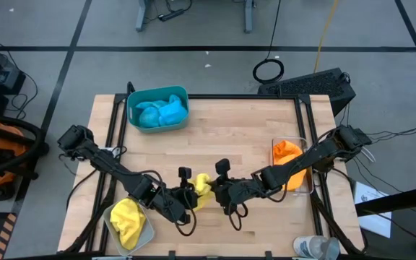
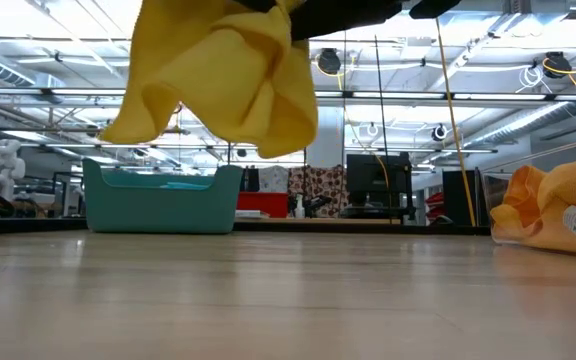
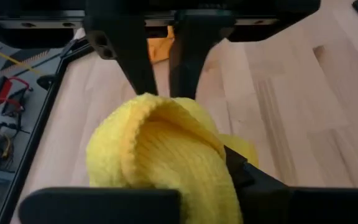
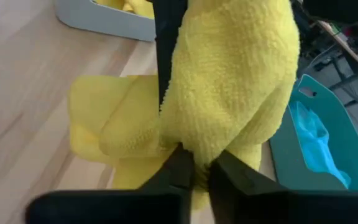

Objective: Sort microfiber towel by color & place in baskets
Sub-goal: Put the yellow microfiber cloth into the gray bin

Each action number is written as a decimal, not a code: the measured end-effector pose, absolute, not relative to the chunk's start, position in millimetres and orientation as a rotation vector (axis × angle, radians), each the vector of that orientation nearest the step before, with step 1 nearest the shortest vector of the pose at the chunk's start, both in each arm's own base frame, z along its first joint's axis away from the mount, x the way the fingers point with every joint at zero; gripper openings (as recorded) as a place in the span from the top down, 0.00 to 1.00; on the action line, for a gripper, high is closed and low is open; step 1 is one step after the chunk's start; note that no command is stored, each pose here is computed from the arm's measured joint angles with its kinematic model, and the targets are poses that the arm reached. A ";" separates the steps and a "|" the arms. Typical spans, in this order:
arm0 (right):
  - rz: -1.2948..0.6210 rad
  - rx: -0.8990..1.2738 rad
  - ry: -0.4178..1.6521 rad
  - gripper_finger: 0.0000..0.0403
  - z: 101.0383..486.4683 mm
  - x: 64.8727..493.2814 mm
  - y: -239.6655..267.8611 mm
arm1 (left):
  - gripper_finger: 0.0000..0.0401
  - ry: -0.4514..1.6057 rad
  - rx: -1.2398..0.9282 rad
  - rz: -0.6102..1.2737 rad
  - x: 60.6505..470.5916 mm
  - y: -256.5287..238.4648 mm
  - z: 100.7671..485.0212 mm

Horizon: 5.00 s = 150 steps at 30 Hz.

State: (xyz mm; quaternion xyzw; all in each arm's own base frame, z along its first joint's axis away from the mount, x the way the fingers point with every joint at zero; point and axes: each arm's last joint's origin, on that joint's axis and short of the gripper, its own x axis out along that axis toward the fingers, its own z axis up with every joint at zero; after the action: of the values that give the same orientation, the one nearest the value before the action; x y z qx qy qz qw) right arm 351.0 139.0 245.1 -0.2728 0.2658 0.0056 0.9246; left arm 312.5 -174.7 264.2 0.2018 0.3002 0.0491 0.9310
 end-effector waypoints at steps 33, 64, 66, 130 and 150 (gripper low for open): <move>-0.547 -0.548 0.738 0.99 251.6 320.5 97.2 | 0.48 0.451 0.415 0.322 277.0 -217.6 287.3; -0.495 -0.495 0.525 0.99 270.1 335.1 112.6 | 0.36 0.327 0.185 0.459 309.2 -181.9 271.7; -0.510 -0.489 0.512 0.99 271.3 335.6 112.6 | 0.30 0.303 0.163 0.490 312.0 -178.4 273.8; -0.350 -0.561 0.486 0.19 259.8 351.9 122.8 | 0.94 0.316 0.147 0.390 324.4 -154.0 286.4; -0.315 -0.620 0.613 0.92 247.6 342.5 125.0 | 0.64 0.407 0.197 0.326 302.2 -167.4 285.4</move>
State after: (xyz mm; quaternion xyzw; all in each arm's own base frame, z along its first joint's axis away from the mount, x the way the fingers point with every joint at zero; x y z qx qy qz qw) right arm 342.5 125.0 247.6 -0.2991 0.2957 -0.1520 0.8944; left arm 302.2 -167.4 285.4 0.0972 0.2008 0.1607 0.9614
